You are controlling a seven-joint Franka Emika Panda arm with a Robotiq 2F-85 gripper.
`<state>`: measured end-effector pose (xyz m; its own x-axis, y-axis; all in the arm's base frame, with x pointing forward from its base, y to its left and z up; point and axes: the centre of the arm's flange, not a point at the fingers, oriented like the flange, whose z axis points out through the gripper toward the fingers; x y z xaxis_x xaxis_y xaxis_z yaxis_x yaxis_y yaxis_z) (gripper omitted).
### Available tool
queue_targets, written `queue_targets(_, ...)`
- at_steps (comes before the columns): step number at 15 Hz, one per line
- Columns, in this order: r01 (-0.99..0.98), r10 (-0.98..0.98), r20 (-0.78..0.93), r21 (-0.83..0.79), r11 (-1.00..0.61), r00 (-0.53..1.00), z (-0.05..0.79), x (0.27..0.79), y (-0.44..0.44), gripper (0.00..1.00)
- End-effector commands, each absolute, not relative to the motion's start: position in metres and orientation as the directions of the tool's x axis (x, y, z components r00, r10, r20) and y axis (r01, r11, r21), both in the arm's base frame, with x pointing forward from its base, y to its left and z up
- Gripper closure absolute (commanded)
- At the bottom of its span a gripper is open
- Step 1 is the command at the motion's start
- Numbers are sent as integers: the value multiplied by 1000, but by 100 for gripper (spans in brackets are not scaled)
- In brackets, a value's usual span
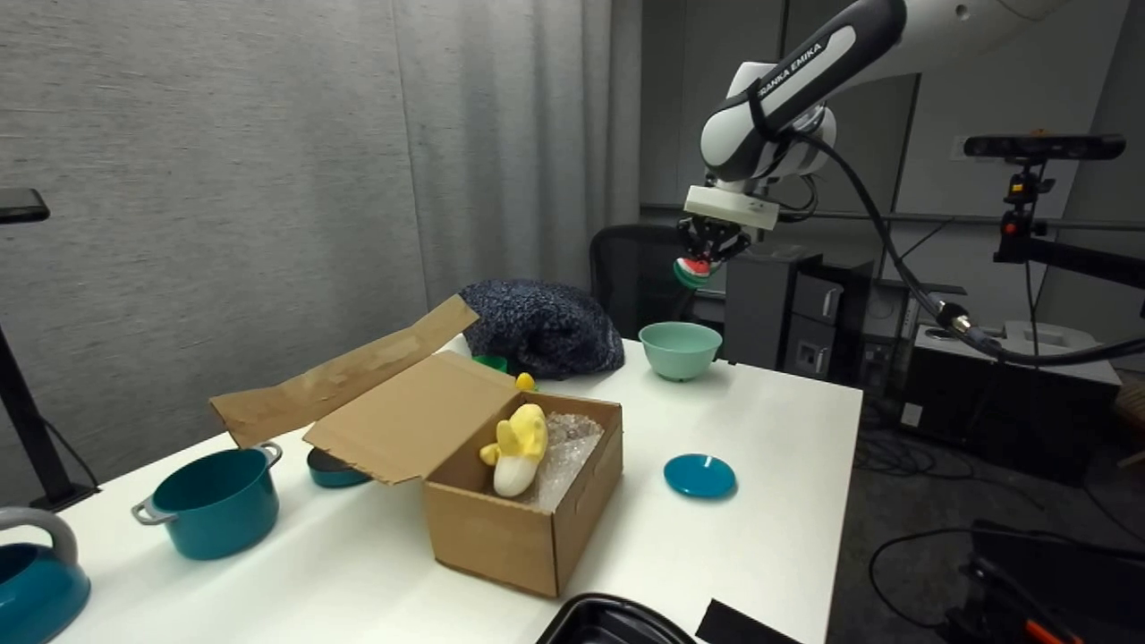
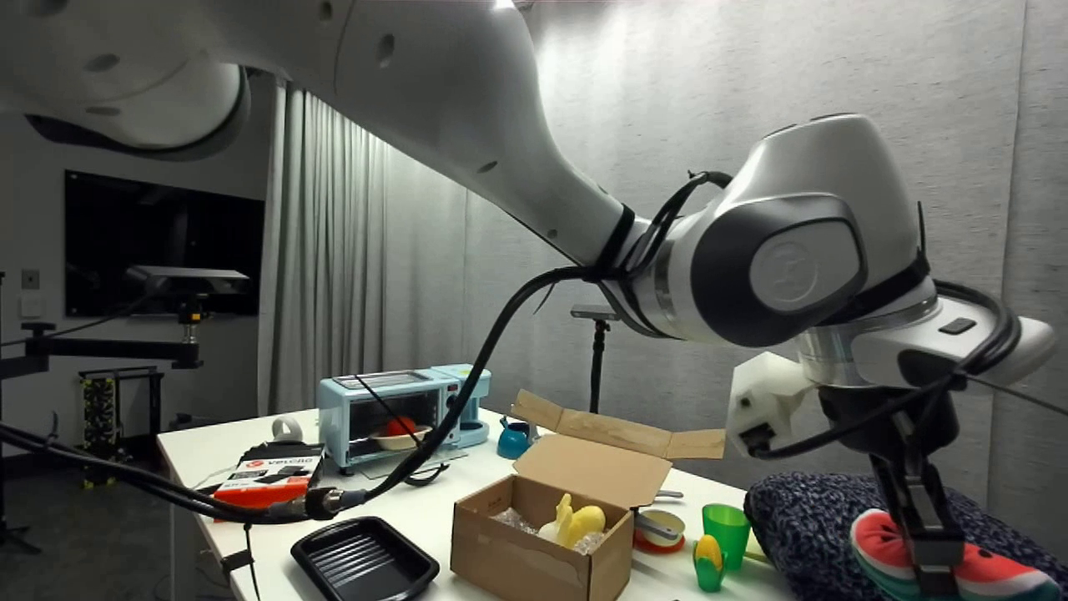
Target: Take the watermelon out of the brown box and put it inside the green bowl
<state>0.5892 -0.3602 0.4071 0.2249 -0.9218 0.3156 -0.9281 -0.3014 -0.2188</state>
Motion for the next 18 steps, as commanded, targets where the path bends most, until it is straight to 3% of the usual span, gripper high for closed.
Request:
queue_targets(1,-932,-919,352,-241,-272,177,378,634,-359,97)
queue_targets(8,-951,-944,303,-235,-203,127,333,667,-338,97)
queue_targets(18,-982,-968,244,-159,-99,58,337,657,-361,97)
